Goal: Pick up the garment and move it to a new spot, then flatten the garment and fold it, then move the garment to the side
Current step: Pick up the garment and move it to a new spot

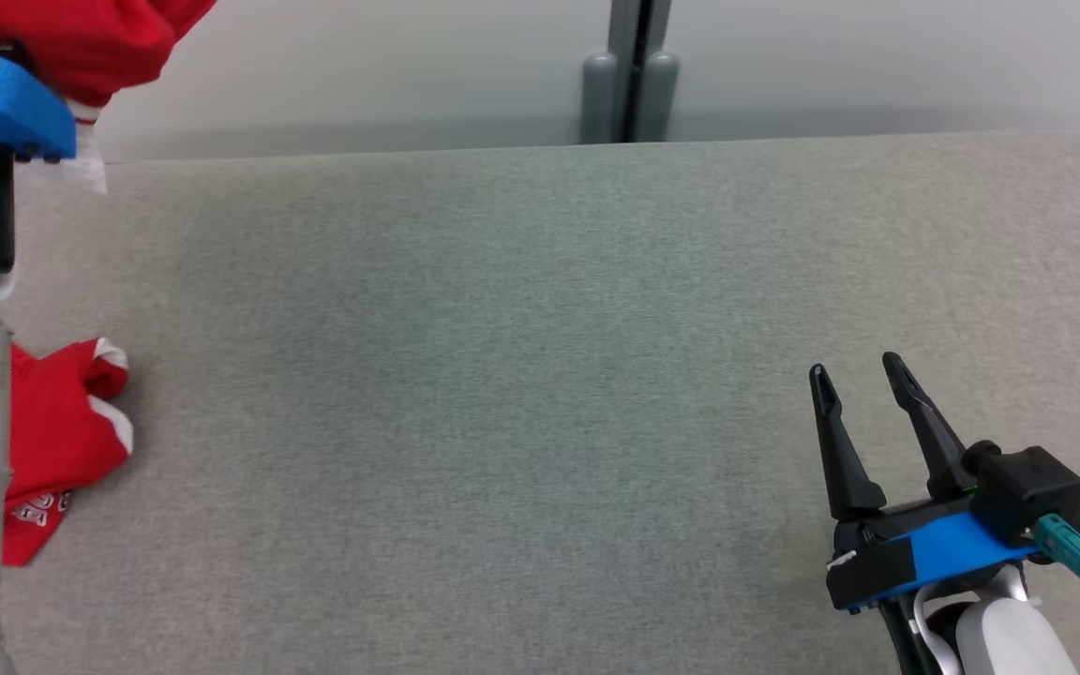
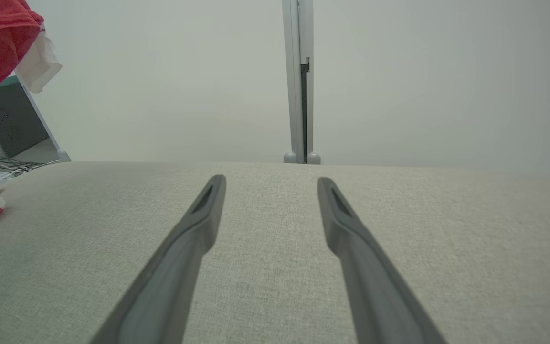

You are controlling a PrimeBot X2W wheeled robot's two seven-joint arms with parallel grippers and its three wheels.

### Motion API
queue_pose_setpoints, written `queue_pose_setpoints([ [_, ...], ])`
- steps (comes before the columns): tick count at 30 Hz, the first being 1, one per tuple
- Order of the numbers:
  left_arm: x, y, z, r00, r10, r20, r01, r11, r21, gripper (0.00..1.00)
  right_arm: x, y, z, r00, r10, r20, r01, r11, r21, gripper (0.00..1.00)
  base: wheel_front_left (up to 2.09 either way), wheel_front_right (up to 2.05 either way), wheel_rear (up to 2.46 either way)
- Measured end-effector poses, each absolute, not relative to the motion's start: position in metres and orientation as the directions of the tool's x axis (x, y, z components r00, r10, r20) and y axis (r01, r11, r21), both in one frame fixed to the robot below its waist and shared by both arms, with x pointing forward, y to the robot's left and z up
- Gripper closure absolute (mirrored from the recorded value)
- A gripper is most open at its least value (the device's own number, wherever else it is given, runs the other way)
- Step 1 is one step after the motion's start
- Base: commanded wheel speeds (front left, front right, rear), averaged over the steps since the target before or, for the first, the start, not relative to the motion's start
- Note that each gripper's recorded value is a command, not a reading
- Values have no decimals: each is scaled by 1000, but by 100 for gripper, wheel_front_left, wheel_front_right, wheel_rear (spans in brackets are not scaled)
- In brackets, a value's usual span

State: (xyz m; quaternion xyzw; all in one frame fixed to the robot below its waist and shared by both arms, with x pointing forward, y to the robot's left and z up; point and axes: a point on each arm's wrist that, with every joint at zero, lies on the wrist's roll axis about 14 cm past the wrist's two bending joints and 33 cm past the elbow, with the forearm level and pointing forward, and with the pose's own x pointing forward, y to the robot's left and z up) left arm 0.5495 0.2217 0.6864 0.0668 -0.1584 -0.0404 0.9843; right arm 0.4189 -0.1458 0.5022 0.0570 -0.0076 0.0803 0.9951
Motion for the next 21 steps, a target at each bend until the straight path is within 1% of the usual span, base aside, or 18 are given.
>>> queue_pose_setpoints([
  [5,554,129,729,862,-290,415,244,956,163,100,406,-176,499,997,72,20,-74,990,118,0,0,0,0],
  [11,545,27,742,748,-490,447,469,867,167,100,391,-209,495,1000,-27,11,25,993,120,0,0,0,0],
  [15,537,-22,727,696,-588,412,576,800,169,100,385,-220,495,998,-62,14,59,991,122,0,0,0,0],
  [18,531,-49,693,683,-651,331,638,752,164,100,383,-225,493,997,-76,11,74,989,127,0,0,0,0],
  [21,525,-64,652,683,-689,242,680,721,132,100,384,-226,494,997,-79,19,76,989,125,0,0,0,0],
])
